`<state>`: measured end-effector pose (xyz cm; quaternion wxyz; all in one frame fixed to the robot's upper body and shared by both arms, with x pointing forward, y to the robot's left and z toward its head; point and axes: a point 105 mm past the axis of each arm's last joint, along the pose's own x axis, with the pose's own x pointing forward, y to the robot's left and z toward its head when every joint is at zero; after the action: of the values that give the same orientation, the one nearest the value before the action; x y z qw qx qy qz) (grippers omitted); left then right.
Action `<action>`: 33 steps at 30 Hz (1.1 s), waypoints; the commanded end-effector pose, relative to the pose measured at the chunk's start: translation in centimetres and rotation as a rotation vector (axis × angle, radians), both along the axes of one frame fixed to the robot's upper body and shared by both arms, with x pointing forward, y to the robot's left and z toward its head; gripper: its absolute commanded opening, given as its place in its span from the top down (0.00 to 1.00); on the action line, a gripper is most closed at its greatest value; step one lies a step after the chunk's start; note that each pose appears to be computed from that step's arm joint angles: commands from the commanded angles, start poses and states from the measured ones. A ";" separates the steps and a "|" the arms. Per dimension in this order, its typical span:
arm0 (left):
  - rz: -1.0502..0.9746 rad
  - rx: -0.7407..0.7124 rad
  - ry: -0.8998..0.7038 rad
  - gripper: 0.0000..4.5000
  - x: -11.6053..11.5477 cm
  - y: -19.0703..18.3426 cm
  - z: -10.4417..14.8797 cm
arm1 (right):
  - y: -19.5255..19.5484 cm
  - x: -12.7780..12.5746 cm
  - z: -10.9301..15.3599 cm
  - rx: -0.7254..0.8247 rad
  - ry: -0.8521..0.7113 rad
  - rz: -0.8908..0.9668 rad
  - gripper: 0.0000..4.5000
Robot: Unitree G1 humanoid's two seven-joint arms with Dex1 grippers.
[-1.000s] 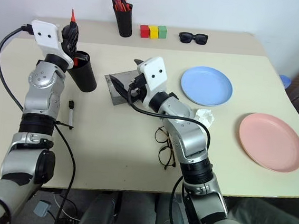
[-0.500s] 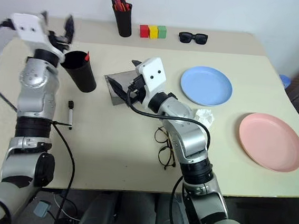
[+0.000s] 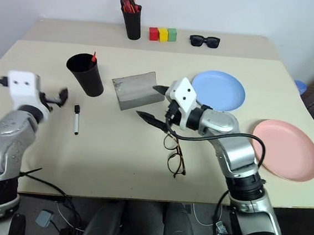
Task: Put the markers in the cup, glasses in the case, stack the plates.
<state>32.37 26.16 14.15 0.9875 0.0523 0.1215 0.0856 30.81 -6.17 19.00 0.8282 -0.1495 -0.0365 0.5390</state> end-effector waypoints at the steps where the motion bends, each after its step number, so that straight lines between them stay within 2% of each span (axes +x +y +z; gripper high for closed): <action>1: 0.007 -0.039 0.112 0.01 0.0 -1.2 -0.8 | 0.3 -0.8 1.1 -0.002 -0.050 0.052 0.00; 6: 0.028 -0.107 0.272 0.01 0.4 -1.9 -2.6 | 0.6 -1.0 1.0 0.006 -0.055 0.051 0.00; 8: 0.034 -0.120 0.284 0.13 0.6 -1.9 -2.7 | 0.8 -1.2 0.8 0.005 -0.055 0.050 0.00; 10: 0.061 -0.111 0.285 0.31 0.7 -1.4 -2.6 | 0.9 -1.5 0.5 0.002 -0.052 0.046 0.00; 14: 0.080 -0.096 0.255 0.78 1.1 -0.7 -2.1 | 1.1 -1.9 0.0 -0.001 -0.044 0.043 0.00; 15: 0.087 -0.085 0.239 0.91 1.2 -0.6 -1.9 | 1.1 -1.9 0.0 -0.001 -0.044 0.043 0.00; 16: 0.098 -0.055 0.184 0.98 1.6 -0.2 -1.1 | 1.2 -2.0 -0.1 0.000 -0.044 0.044 0.00; 19: 0.161 0.051 -0.017 0.98 2.4 1.3 2.4 | 1.4 -1.8 0.1 0.010 -0.051 0.036 0.00; 23: 0.303 0.020 -0.489 0.98 1.8 4.0 11.2 | 1.7 -1.0 0.9 0.059 -0.070 0.006 0.00; 26: 0.159 0.030 -0.670 0.98 2.3 1.9 15.2 | 2.3 0.3 2.3 0.141 -0.093 -0.045 0.00; 29: -0.042 0.142 -0.747 0.98 4.1 -1.8 17.5 | 2.4 3.4 3.8 0.218 -0.130 -0.195 0.00; 33: -0.115 0.189 -0.759 0.98 6.6 -3.3 17.4 | 3.0 4.4 4.7 0.267 -0.148 -0.227 0.00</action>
<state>38.68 22.85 31.01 0.9626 0.0994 -0.2459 0.0545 34.99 -2.72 22.35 0.8876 -0.0864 -0.1226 0.4356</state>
